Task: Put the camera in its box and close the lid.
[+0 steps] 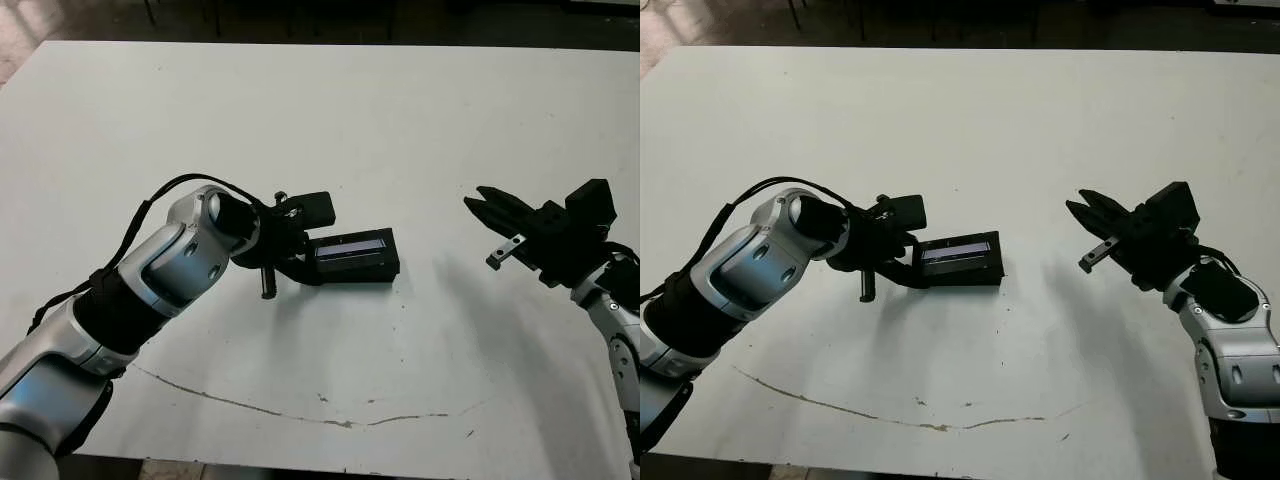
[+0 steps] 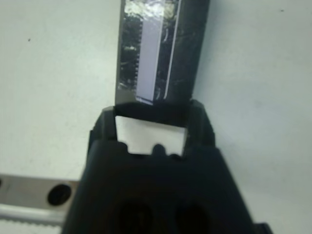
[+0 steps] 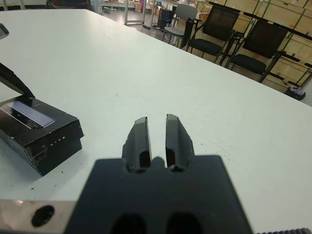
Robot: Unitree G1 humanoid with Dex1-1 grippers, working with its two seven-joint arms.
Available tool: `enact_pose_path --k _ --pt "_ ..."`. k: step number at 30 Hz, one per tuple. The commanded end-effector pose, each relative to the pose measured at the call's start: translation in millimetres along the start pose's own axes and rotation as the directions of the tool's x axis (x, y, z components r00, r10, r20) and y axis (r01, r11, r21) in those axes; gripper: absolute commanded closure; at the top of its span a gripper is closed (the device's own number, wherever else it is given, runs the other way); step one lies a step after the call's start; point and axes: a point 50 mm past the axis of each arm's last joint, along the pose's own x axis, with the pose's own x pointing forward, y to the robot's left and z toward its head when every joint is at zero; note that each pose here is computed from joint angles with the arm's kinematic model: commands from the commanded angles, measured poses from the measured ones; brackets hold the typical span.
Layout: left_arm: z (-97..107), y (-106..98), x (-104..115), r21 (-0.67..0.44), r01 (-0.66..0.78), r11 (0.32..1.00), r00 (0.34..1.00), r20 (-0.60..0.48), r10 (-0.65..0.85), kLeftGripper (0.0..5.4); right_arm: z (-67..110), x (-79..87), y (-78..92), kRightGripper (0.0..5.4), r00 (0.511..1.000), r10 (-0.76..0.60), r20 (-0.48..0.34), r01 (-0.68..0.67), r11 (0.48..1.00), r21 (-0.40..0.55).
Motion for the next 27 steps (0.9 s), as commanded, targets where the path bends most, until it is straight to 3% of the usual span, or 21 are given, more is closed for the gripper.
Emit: enact_pose_path --k 1,7,22,27 --pt "-4 -21 21 -0.036 0.105 0.994 0.994 -0.005 -0.105 4.24 -6.0 -0.4 2.0 5.4 1.0 0.013 -0.02 -0.012 1.0 0.024" --pt "-4 -21 18 -0.032 0.111 0.993 0.994 0.007 -0.11 3.51 -6.0 0.4 2.8 5.4 1.0 0.009 -0.028 -0.009 1.0 0.022" --pt "-8 -16 13 0.031 0.09 0.995 0.996 0.011 -0.09 0.07 -5.6 -0.1 2.7 5.4 0.999 0.013 -0.036 -0.012 1.0 0.024" --pt "-12 -13 6 0.04 0.07 0.997 0.997 0.028 -0.072 0.03 -6.3 0.6 2.6 5.4 0.999 0.017 -0.029 -0.017 1.0 0.019"
